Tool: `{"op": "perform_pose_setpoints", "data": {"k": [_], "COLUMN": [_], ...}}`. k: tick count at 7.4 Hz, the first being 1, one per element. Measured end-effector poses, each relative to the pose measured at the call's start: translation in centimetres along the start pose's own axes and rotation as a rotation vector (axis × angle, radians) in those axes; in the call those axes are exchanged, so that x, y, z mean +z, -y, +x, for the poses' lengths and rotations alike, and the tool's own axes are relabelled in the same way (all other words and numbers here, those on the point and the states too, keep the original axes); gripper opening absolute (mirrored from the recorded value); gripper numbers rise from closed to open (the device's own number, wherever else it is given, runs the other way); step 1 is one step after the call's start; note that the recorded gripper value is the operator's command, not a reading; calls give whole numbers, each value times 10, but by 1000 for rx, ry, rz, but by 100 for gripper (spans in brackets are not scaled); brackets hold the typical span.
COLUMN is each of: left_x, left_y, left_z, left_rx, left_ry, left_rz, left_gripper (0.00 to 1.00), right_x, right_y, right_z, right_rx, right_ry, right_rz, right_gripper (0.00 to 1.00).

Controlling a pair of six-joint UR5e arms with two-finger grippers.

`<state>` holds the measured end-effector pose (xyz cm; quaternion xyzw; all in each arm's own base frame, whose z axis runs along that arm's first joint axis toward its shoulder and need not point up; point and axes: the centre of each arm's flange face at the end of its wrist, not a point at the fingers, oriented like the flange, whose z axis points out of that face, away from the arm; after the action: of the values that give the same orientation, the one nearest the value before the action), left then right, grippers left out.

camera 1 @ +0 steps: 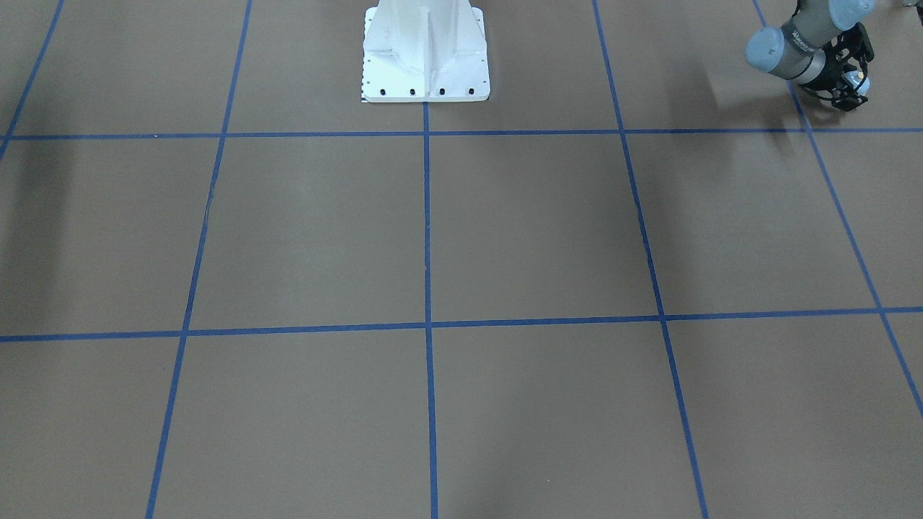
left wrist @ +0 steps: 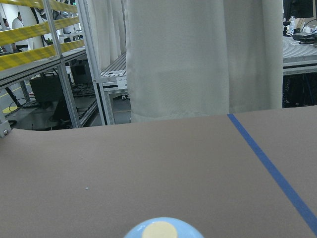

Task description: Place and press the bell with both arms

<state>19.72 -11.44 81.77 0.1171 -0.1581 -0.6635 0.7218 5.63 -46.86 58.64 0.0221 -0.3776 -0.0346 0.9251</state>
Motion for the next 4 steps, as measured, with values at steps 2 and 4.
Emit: {"op": "perform_pose_setpoints", "data": {"k": [2,4], "left_x": [4,12], "left_y": [1,13], "left_z": [-2,-4], "left_rx": [-5,-10], "left_ry": [-5,-10], "left_rz": [13,37], "left_gripper": [0,0], "right_x": [-1,-1], "right_y": [0,0], "right_z": [0,-1], "right_rx": [-1,-1], "right_ry": [-1,-1], "right_rz": [1,1], "right_gripper": [100,100]}}
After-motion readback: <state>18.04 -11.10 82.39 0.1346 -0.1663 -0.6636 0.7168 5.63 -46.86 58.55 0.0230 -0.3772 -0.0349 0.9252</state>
